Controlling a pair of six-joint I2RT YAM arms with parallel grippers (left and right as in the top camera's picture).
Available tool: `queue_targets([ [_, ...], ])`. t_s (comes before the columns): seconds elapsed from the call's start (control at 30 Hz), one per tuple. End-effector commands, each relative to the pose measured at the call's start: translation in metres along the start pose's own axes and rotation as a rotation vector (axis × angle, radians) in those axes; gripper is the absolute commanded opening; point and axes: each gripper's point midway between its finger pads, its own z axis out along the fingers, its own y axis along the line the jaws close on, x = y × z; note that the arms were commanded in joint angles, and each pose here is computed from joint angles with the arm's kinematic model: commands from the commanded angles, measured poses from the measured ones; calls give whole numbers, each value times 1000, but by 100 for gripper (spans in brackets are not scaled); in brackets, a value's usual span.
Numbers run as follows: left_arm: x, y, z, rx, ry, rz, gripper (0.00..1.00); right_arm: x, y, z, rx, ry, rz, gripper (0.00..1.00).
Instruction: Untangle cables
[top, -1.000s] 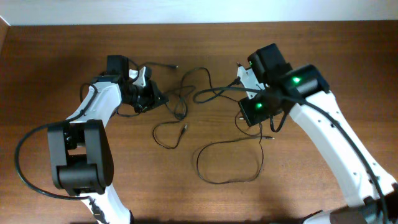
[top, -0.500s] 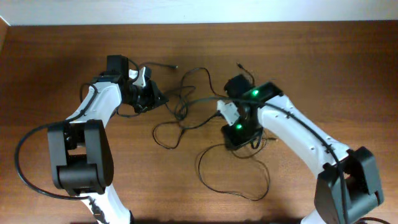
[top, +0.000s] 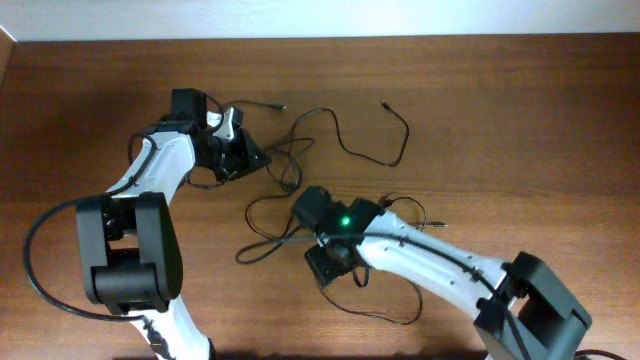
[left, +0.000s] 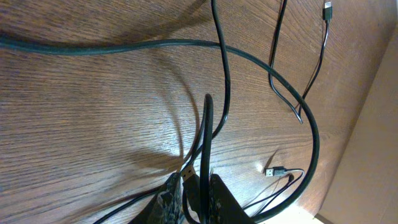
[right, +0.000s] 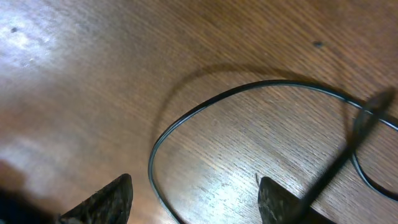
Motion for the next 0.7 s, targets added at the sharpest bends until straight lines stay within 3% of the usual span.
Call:
queue_targets([
  [0.0, 0, 6, 2, -11, 4, -22, 16, -4, -3, 5, 138, -75, 82, 61],
  [0.17, 0, 7, 2, -17, 1, -22, 16, -1, 7, 39, 161, -44, 129, 56],
  [0.23, 0, 7, 2, -17, 1, -22, 16, -2, 6, 45, 164, -39, 130, 49],
  [0.4, 0, 7, 2, -17, 2, -22, 16, -7, 11, 45, 140, -58, 127, 47],
  [0.47, 0, 7, 2, -17, 1, -22, 16, -9, 12, 45, 135, -65, 127, 33],
  [0.57, 0, 7, 2, -17, 1, -21, 16, -13, 14, 45, 127, -79, 128, 25],
  [0.6, 0, 7, 2, -17, 2, -22, 16, -13, 14, 45, 127, -79, 128, 9],
  [0.63, 0, 7, 2, -17, 2, -22, 16, -13, 14, 45, 127, -79, 128, 4],
  [0.67, 0, 7, 2, -17, 1, -22, 16, -13, 14, 45, 127, -80, 127, 4],
])
